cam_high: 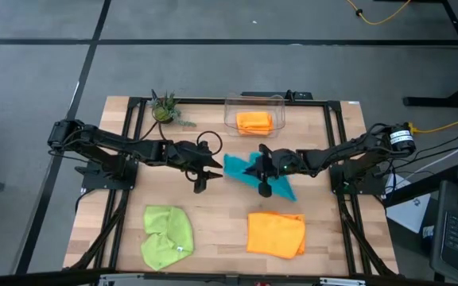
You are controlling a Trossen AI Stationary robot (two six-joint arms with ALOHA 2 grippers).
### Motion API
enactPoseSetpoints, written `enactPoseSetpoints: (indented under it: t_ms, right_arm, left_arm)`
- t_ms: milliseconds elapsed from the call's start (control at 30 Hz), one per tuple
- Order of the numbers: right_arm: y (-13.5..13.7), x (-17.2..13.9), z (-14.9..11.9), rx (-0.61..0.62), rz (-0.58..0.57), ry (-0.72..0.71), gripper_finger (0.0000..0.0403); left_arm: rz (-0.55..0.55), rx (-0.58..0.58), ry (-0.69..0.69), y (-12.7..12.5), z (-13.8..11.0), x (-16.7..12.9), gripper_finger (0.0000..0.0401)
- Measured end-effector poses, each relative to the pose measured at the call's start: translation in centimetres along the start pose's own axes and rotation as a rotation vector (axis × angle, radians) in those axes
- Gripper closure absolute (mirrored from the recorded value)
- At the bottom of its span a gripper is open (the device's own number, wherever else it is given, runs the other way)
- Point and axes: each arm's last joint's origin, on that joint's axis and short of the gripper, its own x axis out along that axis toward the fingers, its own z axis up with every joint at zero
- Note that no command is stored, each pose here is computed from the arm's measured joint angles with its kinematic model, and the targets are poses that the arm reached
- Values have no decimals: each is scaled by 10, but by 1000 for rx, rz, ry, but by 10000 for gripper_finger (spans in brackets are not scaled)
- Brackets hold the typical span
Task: Fold microfiber towels
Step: Fold the blue towel on the table
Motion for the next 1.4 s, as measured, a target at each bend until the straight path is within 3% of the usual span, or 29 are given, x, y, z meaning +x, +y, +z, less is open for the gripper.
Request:
enactPoseSetpoints:
  t_ms: [200, 567, 767, 1100, 1233, 1400]
  right_arm:
    - [2, 15, 25, -65, 6, -43, 401]
    - [14, 62, 48, -167, -3, 69, 401]
    - [20, 62, 49, -212, -95, 152, 401]
    - [29, 60, 47, -227, -82, 169, 401]
    - [29, 60, 47, -226, -83, 169, 399]
    - [28, 60, 47, -224, -91, 169, 396]
  left_arm:
    - [9, -3, -39, 0, 4, 0, 246]
    - [2, 11, 1, 1, -3, 9, 246]
    - [34, 15, 60, 3, -14, 23, 246]
    - [74, 39, 38, 5, -13, 25, 250]
    - [69, 42, 37, 5, -13, 25, 286]
    - [64, 76, 39, 4, -13, 25, 379]
